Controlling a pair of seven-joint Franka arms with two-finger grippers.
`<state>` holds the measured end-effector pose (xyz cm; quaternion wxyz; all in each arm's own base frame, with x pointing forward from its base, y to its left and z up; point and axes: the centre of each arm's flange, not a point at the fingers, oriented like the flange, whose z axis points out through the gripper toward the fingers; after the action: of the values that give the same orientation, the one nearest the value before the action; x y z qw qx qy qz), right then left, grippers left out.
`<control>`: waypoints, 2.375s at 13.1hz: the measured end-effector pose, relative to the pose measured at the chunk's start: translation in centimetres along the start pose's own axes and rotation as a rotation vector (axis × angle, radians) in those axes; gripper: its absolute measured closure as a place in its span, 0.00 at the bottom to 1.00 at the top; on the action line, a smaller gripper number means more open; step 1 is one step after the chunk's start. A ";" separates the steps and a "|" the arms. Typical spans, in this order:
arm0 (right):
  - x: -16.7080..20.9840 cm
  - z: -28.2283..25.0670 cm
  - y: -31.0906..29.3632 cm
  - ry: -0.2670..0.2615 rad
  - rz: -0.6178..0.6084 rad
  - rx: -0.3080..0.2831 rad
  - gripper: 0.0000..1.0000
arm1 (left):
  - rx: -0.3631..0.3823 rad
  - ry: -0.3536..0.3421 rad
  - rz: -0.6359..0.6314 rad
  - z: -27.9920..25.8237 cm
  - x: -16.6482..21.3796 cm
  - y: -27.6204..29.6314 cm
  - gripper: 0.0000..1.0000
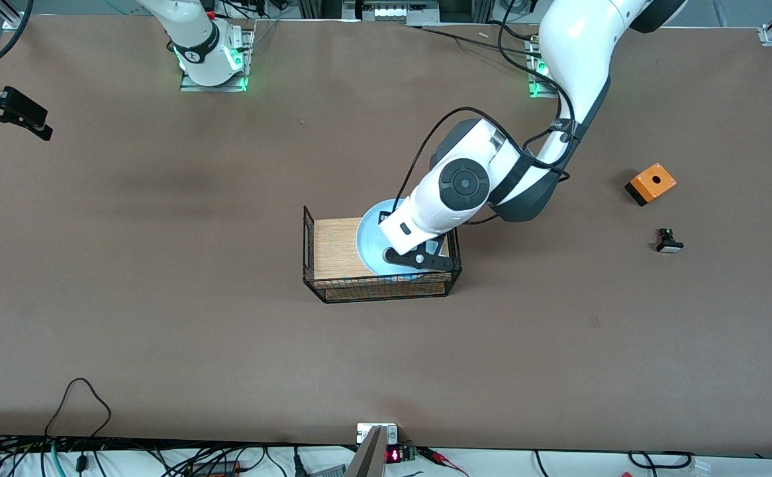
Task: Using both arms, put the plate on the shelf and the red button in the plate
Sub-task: 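Carry the button over the plate and lower it with the left gripper, then open the left gripper and withdraw it from the plate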
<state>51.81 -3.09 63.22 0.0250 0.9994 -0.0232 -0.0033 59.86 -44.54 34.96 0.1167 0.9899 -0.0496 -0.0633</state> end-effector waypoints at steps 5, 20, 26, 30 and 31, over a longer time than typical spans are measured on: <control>0.3 -0.1 0.7 0.022 0.015 0.001 0.00 | 0.096 0.088 0.089 0.2 -0.6 1.9 0.20; 0.2 -0.3 1.5 0.030 0.030 0.002 0.00 | 0.180 0.166 -0.289 -28.0 -0.2 -22.2 0.00; 0.1 -0.4 1.5 0.031 0.031 0.003 0.00 | 0.196 0.139 -0.338 -32.7 -1.6 -34.3 0.00; 0.1 -0.5 1.4 0.034 0.043 0.003 0.00 | 0.204 0.089 -0.260 -31.6 -1.8 -35.9 0.00; 0.1 -0.5 1.4 0.034 0.045 0.003 0.00 | 0.203 0.071 -0.250 -30.8 -1.7 -35.8 0.00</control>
<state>51.83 -4.47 63.81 0.0239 0.9986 -0.0451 0.0142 65.34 -2.80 56.38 0.0088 0.9967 0.0719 -0.0368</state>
